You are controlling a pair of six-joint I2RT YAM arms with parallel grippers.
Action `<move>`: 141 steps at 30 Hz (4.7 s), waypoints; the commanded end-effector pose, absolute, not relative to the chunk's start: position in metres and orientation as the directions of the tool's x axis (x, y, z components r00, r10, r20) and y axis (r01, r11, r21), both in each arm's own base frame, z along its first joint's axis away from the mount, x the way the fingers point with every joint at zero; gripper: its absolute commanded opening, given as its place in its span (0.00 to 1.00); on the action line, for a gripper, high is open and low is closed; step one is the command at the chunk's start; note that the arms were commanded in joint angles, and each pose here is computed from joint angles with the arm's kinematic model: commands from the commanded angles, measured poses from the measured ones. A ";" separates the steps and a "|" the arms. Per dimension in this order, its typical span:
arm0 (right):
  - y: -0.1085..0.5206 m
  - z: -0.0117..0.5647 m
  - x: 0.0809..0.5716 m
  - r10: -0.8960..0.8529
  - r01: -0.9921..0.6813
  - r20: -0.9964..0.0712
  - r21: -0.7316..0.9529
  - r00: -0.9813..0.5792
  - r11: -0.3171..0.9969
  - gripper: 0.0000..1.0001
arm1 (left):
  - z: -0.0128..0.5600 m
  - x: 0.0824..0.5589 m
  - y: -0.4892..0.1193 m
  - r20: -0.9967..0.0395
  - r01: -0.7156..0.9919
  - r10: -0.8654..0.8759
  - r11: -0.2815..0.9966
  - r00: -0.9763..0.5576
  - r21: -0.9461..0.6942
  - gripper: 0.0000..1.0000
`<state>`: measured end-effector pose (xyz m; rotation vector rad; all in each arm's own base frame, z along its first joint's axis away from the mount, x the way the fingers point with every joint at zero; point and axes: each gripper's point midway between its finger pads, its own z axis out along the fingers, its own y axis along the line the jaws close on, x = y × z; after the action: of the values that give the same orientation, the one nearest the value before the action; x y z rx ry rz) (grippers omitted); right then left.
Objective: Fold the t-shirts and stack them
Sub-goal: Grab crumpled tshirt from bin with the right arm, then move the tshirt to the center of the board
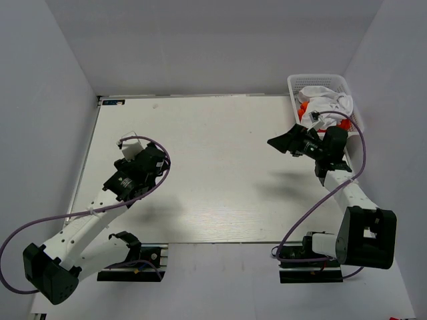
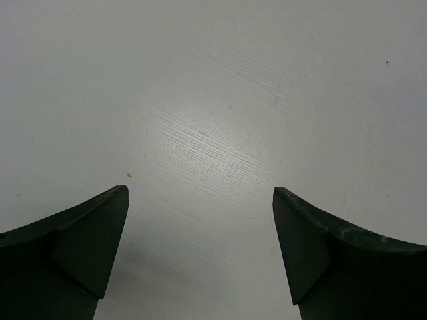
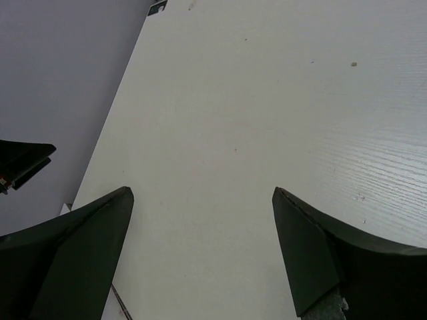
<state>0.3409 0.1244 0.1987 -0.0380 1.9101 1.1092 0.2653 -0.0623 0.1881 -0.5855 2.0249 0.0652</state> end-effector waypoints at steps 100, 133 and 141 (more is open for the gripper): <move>-0.046 0.565 0.466 0.068 -0.172 -0.971 0.029 0.231 0.985 0.00 | 0.188 0.318 -0.102 -0.849 -0.340 -0.330 0.920 -0.412 -0.193 0.99; 0.203 0.226 0.361 -0.065 -0.718 -0.854 0.390 -0.516 0.577 0.89 | 0.172 0.321 -0.117 -0.813 -0.303 -0.313 0.936 -0.491 -0.177 0.99; 0.146 0.150 0.359 0.013 -0.377 -0.742 0.356 -0.670 0.855 0.90 | 0.142 0.325 -0.130 -0.756 -0.286 -0.265 0.952 -0.598 -0.107 0.99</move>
<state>0.3429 0.1682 0.1312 -0.3979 2.2897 0.8061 0.3238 -0.1234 0.1402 -0.4040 2.2060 0.0538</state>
